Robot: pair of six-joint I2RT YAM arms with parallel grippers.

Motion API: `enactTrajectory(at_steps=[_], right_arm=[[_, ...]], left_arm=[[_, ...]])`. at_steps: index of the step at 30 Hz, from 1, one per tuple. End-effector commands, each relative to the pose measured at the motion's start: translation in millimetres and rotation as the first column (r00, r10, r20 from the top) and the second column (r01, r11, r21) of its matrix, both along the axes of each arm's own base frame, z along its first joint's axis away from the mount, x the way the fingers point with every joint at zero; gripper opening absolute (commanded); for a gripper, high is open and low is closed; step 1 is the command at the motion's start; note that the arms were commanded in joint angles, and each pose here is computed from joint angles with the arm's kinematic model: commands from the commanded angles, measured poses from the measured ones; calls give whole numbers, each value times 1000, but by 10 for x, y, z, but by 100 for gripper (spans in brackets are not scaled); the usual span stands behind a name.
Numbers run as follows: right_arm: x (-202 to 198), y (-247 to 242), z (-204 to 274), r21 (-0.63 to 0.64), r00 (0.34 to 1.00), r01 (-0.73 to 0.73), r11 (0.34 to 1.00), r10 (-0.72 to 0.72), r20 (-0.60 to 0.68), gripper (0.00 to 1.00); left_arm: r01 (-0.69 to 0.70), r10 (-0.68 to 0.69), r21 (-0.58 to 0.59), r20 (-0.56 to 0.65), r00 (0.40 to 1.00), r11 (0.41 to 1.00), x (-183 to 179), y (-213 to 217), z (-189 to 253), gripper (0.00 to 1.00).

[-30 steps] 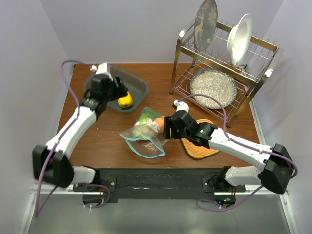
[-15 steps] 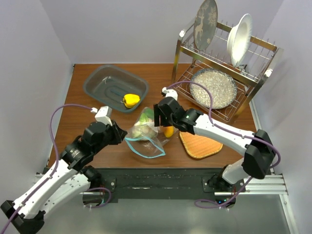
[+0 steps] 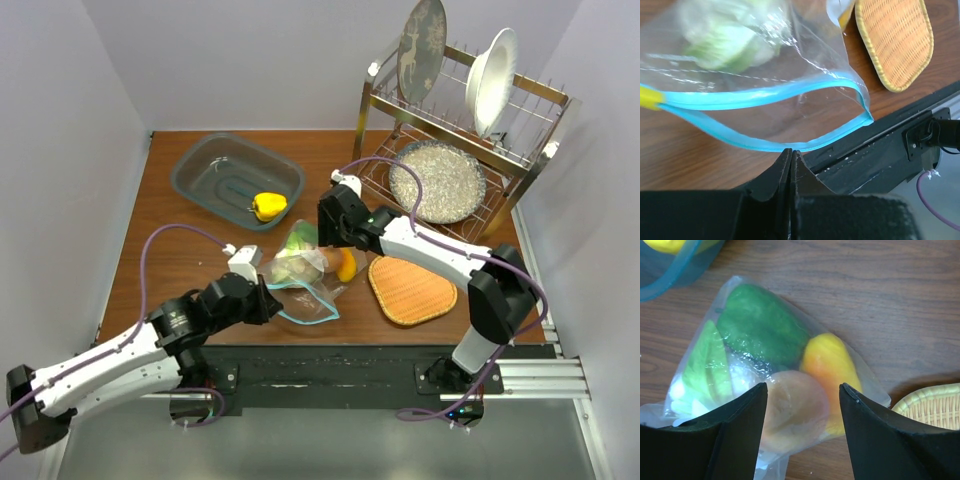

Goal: Open the zip-top bag and remove the fake food

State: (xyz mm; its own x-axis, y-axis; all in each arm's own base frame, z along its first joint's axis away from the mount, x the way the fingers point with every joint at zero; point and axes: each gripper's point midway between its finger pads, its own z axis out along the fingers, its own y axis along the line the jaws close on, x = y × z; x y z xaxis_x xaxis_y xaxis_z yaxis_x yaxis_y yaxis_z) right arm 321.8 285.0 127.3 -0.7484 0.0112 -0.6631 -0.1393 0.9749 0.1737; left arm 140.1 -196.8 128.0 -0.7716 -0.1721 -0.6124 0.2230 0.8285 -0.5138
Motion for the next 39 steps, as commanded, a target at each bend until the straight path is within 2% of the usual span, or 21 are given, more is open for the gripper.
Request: enactTrajectory(at_steps=[1,7,9,10,11,12,16,19,21,23,25,28,29,31,34,36,39], right_arm=[[8,65,89,12,1000,-13,1000,13,-3,60],[-248,56,19,65,998,-32,997,35,-44,53],[-340,35,-30,63,998,-38,997,41,-53,52],[-396,44,-49,57,997,-48,997,51,-59,50],[-442,13,-120,43,996,-48,998,51,-72,49],[-462,12,-143,40,996,-53,998,56,-74,49],[-588,5,-298,19,992,-77,997,79,-99,47],[-644,-11,-411,-17,989,-97,995,94,-113,48],[-625,-3,-394,-36,989,-109,993,105,-107,51],[-586,-22,-260,-53,990,-114,992,109,-88,59],[-572,-103,-149,-83,992,-107,991,101,-73,67],[-516,-278,195,-114,998,-62,991,63,-2,70],[-521,-306,275,-107,998,-52,993,54,11,71],[-592,-369,427,-57,999,-29,998,31,29,68],[-750,-368,408,39,1000,-29,999,28,10,59],[-862,-425,230,51,999,-17,999,19,-30,56],[-952,-379,109,126,998,-1,992,9,-56,58]], left_arm=[[-2,3,-83,6,1000,997,23,-404,-50,5],[-102,110,-91,83,990,991,344,-655,-189,24],[-137,153,-124,135,979,983,488,-717,-101,30],[-142,155,-91,150,976,986,536,-725,-163,32],[-157,174,-107,177,969,982,608,-759,-103,35],[-157,175,-111,189,966,981,637,-787,-91,41],[-145,156,-67,220,963,987,718,-862,-202,54],[-119,135,-84,235,963,989,701,-890,-230,56],[-58,96,-149,259,961,987,628,-934,-198,58],[25,43,-213,310,950,977,535,-960,-105,64],[74,12,-229,354,935,971,492,-953,-37,71],[52,22,-206,341,940,977,481,-867,-111,72],[34,29,-183,329,944,983,478,-805,-194,72],[25,45,-208,326,944,978,462,-767,-172,67],[46,41,-241,342,939,969,405,-717,-179,62],[59,28,-241,344,938,969,375,-701,-216,59],[72,11,-225,348,937,972,362,-701,-253,53]])
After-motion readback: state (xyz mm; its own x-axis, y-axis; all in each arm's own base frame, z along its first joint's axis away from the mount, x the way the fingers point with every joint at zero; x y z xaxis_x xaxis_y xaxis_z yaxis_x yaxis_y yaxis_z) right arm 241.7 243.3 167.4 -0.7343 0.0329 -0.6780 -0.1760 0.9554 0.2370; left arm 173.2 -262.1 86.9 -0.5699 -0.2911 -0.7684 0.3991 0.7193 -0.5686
